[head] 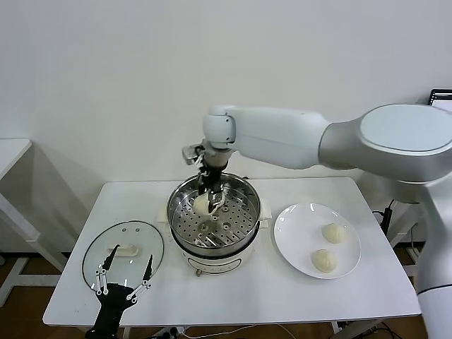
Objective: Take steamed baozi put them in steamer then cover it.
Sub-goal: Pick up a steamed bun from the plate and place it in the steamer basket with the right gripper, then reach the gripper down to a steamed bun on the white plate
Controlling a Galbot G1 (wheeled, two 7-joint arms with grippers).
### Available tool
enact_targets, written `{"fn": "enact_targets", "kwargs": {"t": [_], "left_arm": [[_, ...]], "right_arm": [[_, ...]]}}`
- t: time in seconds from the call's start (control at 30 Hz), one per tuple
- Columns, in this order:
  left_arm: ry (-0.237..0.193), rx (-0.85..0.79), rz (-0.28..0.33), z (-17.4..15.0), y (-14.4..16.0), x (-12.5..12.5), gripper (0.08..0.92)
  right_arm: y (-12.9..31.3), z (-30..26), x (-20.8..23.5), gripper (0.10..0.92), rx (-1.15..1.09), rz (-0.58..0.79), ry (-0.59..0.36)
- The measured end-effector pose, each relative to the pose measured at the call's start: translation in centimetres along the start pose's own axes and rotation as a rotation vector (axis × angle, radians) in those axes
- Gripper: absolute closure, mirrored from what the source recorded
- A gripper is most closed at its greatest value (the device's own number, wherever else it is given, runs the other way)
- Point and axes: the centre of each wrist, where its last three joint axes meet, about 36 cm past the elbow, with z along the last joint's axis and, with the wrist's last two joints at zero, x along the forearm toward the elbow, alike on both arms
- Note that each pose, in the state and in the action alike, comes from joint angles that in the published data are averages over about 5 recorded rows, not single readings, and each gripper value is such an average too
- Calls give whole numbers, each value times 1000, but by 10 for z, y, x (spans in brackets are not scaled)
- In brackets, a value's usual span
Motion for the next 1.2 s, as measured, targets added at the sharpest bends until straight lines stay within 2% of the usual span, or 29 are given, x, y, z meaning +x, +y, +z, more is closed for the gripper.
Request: {"fn": "enact_targets", "kwargs": {"t": [0.57, 0.77, 0.93, 1.2], "left_arm": [[-4, -5, -10, 1, 2, -2, 177], [-5, -8, -13, 2, 4, -1, 177], [-3, -11, -17, 2, 5, 0, 177], [0, -12, -18, 1, 5, 1, 177]], "right_arm": [[-2, -25, -41, 362, 9, 15, 0], [0, -25, -47, 297, 8, 18, 0], [2, -22, -42, 209, 13, 27, -3], [14, 8, 6, 200, 31, 56, -11]]}}
